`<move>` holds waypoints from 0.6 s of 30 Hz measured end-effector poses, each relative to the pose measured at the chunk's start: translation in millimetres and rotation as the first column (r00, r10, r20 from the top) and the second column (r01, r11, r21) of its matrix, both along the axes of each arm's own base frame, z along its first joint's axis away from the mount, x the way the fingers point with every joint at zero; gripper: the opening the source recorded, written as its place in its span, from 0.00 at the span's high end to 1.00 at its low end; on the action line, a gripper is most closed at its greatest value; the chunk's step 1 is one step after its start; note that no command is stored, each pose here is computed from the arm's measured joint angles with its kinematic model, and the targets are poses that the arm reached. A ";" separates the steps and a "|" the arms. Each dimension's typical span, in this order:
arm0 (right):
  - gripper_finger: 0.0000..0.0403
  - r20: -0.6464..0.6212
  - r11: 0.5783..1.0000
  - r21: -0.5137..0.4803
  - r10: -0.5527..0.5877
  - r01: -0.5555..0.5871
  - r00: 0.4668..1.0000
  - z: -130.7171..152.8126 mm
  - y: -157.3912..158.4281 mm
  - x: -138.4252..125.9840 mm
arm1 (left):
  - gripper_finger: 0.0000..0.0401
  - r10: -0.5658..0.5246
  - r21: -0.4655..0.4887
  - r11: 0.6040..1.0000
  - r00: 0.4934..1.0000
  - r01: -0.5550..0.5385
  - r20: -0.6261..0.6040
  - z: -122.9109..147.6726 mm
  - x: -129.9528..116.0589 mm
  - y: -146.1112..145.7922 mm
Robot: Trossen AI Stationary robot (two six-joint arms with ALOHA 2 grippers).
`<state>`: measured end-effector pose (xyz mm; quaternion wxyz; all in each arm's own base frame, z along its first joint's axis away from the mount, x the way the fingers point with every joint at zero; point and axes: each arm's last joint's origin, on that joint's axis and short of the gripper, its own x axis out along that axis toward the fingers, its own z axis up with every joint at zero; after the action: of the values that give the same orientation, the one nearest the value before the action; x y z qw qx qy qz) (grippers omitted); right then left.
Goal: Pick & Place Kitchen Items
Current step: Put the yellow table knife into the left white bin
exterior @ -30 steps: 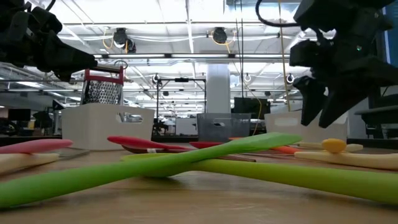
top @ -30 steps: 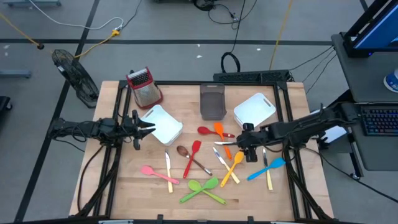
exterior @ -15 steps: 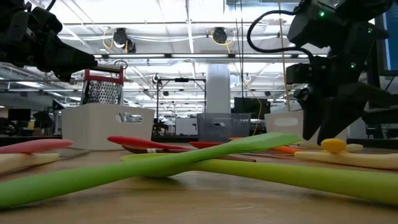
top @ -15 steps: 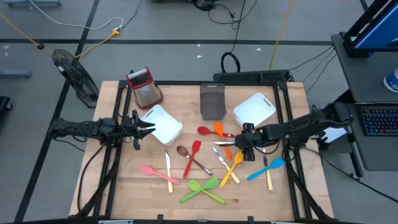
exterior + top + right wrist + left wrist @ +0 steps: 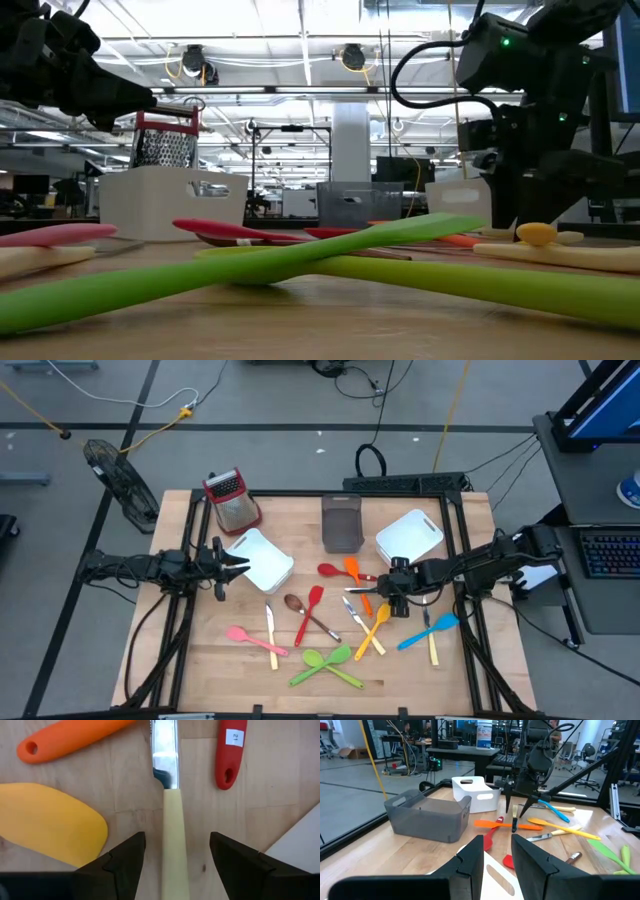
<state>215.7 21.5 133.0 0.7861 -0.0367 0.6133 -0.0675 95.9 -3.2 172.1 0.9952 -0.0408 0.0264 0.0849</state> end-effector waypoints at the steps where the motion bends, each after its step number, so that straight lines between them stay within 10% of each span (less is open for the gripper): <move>1: 0.45 0.000 1.000 0.001 0.000 0.000 1.000 0.0 0.0 0.0 | 0.75 0.000 0.000 1.000 1.000 0.000 0.000 0.0 0.0 0.0; 18: 0.88 0.008 0.999 0.036 -0.016 0.015 1.000 -0.9 1.1 0.6 | 0.75 0.001 -0.013 1.000 1.000 -0.001 0.002 0.0 0.0 0.0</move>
<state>216.2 22.6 132.1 0.7886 -0.0175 0.6115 -0.0626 95.9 -3.2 172.1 0.9949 -0.0473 0.0259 0.0853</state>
